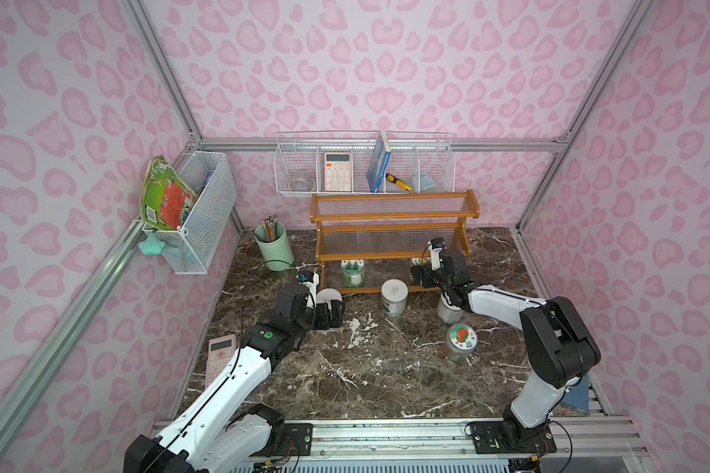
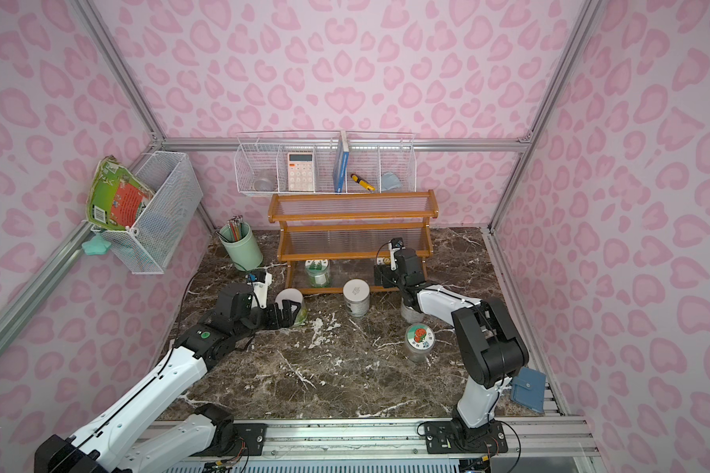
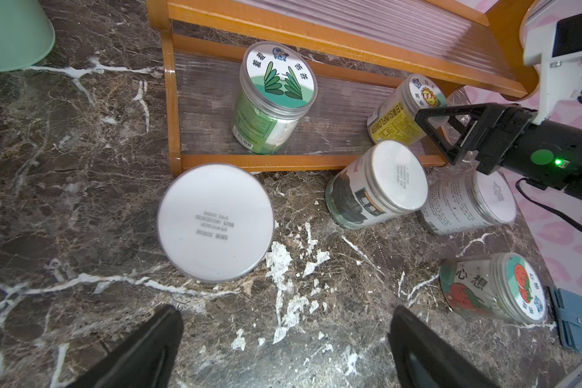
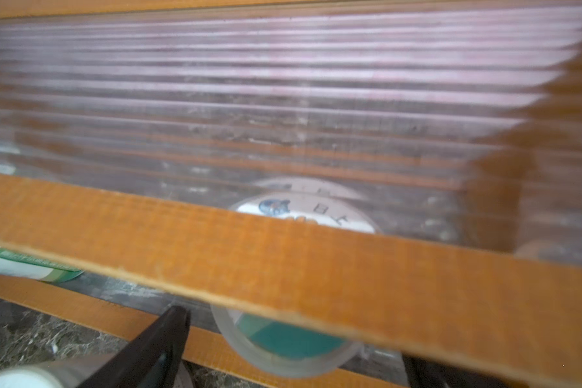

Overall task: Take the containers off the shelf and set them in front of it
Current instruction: 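Pick up a container from the shelf.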

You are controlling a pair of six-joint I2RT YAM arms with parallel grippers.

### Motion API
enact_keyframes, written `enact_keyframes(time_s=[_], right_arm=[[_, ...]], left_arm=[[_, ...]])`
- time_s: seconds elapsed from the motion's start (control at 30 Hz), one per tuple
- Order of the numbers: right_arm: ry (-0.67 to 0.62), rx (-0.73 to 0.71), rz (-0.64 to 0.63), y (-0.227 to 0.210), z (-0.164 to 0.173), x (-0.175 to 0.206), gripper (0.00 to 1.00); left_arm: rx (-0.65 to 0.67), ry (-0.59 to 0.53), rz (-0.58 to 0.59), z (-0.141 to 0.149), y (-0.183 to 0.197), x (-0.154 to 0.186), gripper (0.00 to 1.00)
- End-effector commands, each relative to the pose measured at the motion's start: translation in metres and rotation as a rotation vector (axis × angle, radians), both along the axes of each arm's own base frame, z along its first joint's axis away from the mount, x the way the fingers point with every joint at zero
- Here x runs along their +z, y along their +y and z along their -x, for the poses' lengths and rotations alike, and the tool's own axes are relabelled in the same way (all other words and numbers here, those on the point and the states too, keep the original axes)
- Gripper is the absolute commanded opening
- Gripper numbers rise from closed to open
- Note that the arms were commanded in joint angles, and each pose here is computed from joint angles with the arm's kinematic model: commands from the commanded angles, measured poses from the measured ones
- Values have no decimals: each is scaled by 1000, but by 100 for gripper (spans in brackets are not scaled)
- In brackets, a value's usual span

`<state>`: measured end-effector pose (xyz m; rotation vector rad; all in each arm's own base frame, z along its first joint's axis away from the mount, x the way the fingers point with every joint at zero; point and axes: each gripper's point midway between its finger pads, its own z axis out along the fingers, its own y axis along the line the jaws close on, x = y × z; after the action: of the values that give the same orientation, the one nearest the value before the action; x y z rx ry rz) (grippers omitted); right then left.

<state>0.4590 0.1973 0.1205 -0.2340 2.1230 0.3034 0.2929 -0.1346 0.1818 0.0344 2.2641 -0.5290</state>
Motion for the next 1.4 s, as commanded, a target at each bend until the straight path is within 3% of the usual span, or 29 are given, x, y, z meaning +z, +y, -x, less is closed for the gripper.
enact_keyframes(time_s=[0.0,0.8,1.07,1.37], right_arm=[[-55,-14,-16,3,-11,13,99],[0,-51,34,10,-30,-15,99],[42,-53,46,9,-26,-29,92],[27,-34,50,13,-25,-23,75]], left_arm=[[4,-6,1,-1,0,1,99],[7,-4,-4,-1,1,0,99],[8,-3,-4,-1,1,0,100],[12,-4,-6,-1,2,0,99]])
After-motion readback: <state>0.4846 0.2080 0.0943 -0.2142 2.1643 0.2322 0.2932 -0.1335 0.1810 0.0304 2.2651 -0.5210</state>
